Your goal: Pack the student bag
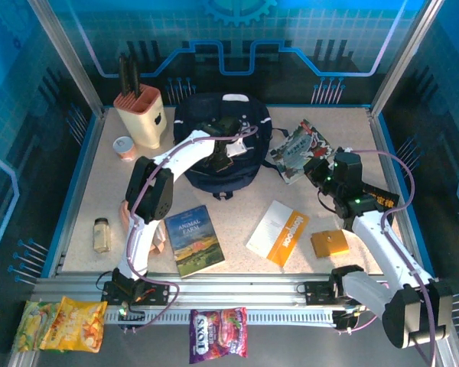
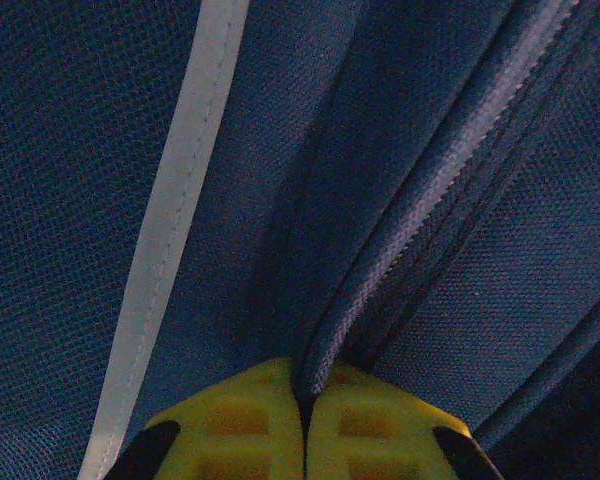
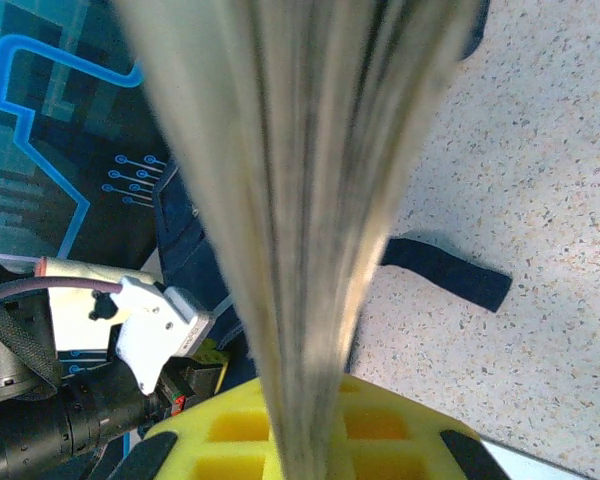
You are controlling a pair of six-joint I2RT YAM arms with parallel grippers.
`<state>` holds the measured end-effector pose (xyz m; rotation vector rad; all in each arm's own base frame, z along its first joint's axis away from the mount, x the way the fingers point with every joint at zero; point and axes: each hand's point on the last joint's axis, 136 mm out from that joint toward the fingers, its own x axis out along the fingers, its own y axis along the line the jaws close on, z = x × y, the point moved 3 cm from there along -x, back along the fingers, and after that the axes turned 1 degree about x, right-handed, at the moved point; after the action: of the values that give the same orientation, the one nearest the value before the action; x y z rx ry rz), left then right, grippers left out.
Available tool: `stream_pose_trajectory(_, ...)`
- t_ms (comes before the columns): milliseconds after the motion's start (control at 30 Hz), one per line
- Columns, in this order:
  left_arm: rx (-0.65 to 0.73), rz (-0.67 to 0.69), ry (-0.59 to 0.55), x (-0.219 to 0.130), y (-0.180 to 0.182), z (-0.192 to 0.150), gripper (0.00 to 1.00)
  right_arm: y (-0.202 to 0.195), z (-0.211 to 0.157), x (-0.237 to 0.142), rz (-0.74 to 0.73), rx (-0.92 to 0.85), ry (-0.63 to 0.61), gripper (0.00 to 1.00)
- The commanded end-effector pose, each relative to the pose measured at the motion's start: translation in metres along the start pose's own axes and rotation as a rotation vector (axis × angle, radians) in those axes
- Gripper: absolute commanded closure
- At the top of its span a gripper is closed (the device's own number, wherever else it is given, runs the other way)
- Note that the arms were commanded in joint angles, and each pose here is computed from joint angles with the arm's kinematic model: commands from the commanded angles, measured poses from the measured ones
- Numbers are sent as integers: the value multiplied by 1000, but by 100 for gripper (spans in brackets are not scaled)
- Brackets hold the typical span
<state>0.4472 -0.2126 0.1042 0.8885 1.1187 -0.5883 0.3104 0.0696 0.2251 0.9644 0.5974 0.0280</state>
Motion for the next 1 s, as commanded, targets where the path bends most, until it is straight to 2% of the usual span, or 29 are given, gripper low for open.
stream_pose_trajectory(0, -57, 44, -140, -55, 16, 20, 100, 2, 16, -15, -3, -24, -82, 100)
stream_pose_trajectory(300, -271, 116, -397, -122, 38, 41, 100, -5, 23, -35, -52, -44, -144, 100)
stream_pose_trajectory(567, -486, 98, -625, -165, 45, 57, 100, 15, 11, -37, 93, 64, -64, 100)
stream_pose_trajectory(733, -499, 89, -700, -181, 35, 73, 100, 26, -11, -27, 142, 141, 48, 100)
stream_pose_trajectory(967, -505, 104, -773, -203, 23, 90, 100, 45, -38, -7, 214, 228, 134, 100)
